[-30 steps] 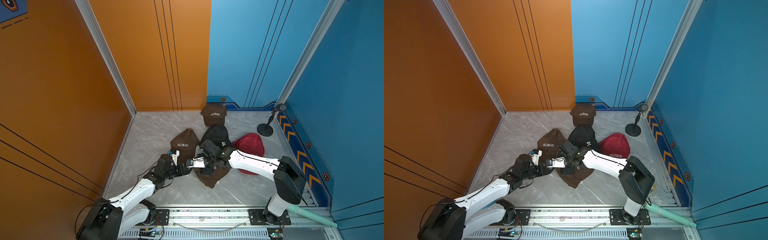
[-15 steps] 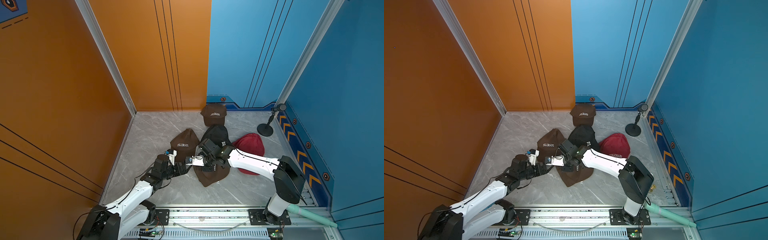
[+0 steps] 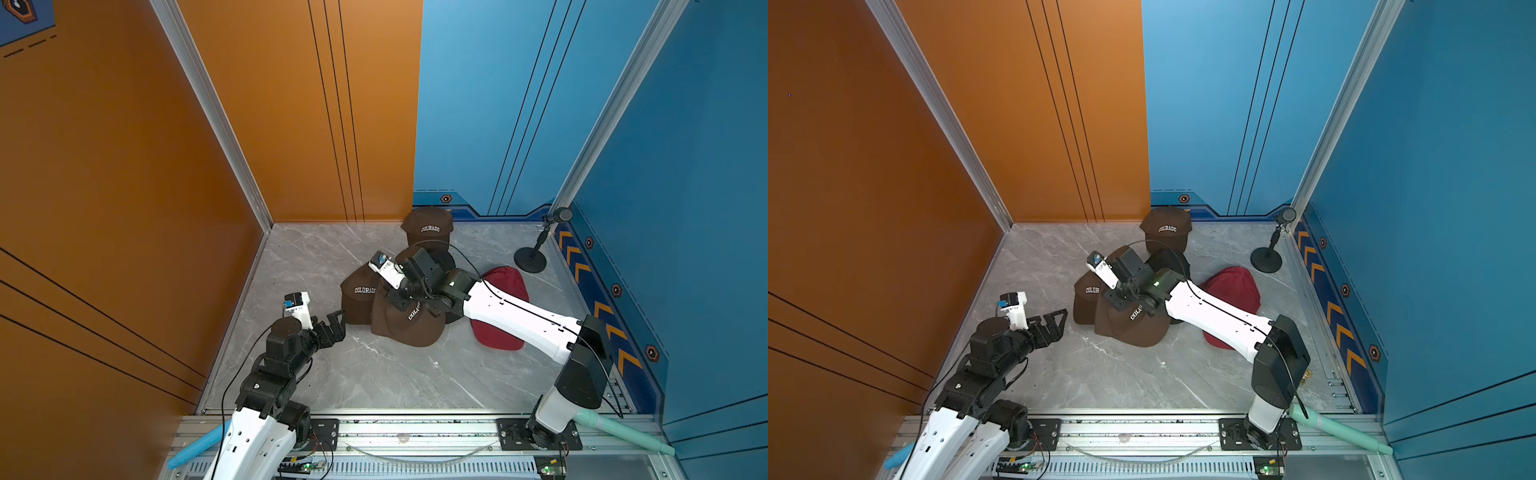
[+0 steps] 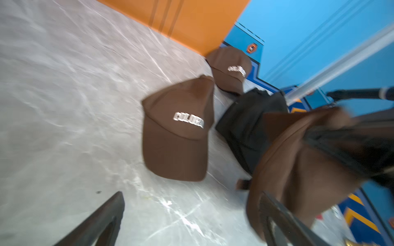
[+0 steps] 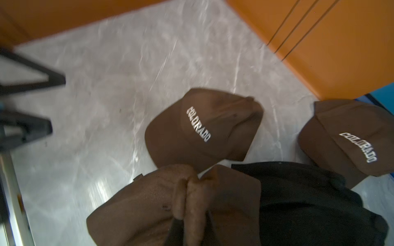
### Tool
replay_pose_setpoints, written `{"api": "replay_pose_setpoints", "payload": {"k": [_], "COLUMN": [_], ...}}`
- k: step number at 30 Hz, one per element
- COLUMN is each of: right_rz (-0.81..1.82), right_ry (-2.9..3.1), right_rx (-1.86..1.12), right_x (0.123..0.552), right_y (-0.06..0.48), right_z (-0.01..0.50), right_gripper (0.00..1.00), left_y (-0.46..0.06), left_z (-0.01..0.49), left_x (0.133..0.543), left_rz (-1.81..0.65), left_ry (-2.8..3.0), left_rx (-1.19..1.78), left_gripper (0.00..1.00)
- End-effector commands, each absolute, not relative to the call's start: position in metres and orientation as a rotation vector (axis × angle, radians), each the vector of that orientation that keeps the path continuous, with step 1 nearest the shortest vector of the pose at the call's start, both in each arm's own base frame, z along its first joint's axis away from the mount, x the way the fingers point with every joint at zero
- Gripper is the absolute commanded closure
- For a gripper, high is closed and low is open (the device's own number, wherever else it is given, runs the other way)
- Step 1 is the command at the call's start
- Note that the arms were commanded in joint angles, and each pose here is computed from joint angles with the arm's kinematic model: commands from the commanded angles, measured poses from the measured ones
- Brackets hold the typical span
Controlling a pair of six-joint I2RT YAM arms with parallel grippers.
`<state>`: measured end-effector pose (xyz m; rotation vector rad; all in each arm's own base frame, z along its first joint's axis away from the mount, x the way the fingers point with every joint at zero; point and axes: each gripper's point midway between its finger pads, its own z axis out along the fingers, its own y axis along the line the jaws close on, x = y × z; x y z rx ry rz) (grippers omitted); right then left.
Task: Stack the baseball caps by color
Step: Pick up the baseball cap from the center of the board, then place the baseball cap on the baseball cap.
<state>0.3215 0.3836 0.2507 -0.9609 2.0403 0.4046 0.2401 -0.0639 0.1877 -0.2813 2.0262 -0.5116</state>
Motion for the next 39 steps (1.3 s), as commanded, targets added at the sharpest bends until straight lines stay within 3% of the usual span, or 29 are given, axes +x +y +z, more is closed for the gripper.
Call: {"api": "replay_pose_setpoints", "payload": {"k": [1,8,16,25,39], "right_rz": [0.546,0.652,0.425,0.337,0.237], "right_ry": [2.099,2.141,2.054,2.089,2.09], "right_rx": [-0.432,0.048,0.365,0.439,0.421], "right_x": [0.353,0.399,0.408,0.418,0.438], "right_y": [0.376,0.401,0.397,0.417,0.42], "right_z": [0.287,0.283,0.266,0.214,0.187], "right_gripper": [1.0,1.0,1.0,1.0,1.0], "left_y": [-0.033,-0.004,-0.01,-0.016,-0.021], "left_z": [0.167,0.163,0.157,0.15,0.145], "left_x": [0.232,0.233,0.239,0.242,0.245], "left_rz": [-0.28,0.027,0.007,-0.057,-0.094], "left_ry": [2.063,2.06,2.077,2.083,2.105], "left_rx": [-0.33,-0.338,-0.32,-0.325,-0.319], "left_gripper": [0.02,0.02,0.02,0.02,0.02]}}
